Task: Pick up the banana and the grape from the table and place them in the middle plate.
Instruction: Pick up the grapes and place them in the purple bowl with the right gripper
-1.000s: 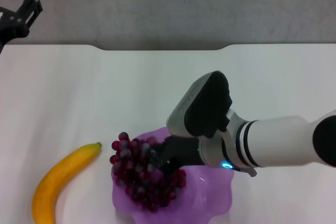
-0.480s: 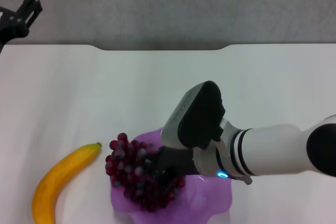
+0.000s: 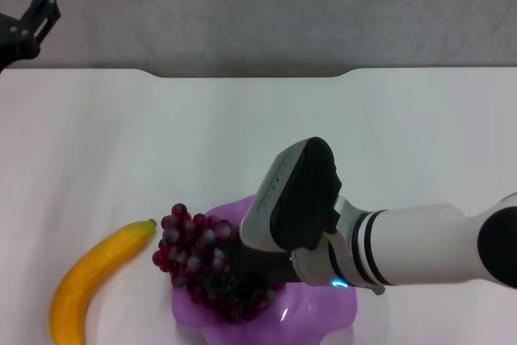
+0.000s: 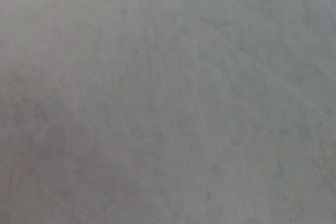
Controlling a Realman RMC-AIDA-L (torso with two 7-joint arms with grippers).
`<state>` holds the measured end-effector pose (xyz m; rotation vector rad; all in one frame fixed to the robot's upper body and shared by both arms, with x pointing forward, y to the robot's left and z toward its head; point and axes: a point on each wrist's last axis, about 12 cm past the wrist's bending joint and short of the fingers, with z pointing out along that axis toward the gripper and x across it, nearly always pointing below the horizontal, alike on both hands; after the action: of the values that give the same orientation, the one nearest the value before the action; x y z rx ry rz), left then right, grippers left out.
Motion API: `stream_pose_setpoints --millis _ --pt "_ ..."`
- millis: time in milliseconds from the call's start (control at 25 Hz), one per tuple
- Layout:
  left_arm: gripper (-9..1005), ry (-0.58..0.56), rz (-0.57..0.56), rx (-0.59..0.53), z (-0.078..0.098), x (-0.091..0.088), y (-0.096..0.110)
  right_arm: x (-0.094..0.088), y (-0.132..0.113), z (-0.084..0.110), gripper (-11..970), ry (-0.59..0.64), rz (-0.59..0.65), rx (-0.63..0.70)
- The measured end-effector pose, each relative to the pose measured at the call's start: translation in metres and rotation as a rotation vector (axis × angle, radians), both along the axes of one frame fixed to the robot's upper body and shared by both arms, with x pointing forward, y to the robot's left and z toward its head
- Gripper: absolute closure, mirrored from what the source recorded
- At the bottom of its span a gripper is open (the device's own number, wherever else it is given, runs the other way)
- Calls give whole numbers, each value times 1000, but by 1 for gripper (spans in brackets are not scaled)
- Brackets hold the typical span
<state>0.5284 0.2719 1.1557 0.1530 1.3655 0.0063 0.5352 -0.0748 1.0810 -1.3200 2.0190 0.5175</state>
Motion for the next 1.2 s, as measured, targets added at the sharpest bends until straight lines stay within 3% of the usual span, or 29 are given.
stream_pose_setpoints --millis 160,360,760,1200 --pt "116 0 2 1 0 -1 1 -2 -1 1 487 -3 5 4" --pt "116 -2 5 4 0 -1 2 -5 -1 5 431 0 24 4" --pt "116 -4 10 7 1 -2 3 -20 -12 9 431 -38 75 -48" --pt "116 -6 10 10 2 -2 3 -26 -12 43 431 -139 102 3"
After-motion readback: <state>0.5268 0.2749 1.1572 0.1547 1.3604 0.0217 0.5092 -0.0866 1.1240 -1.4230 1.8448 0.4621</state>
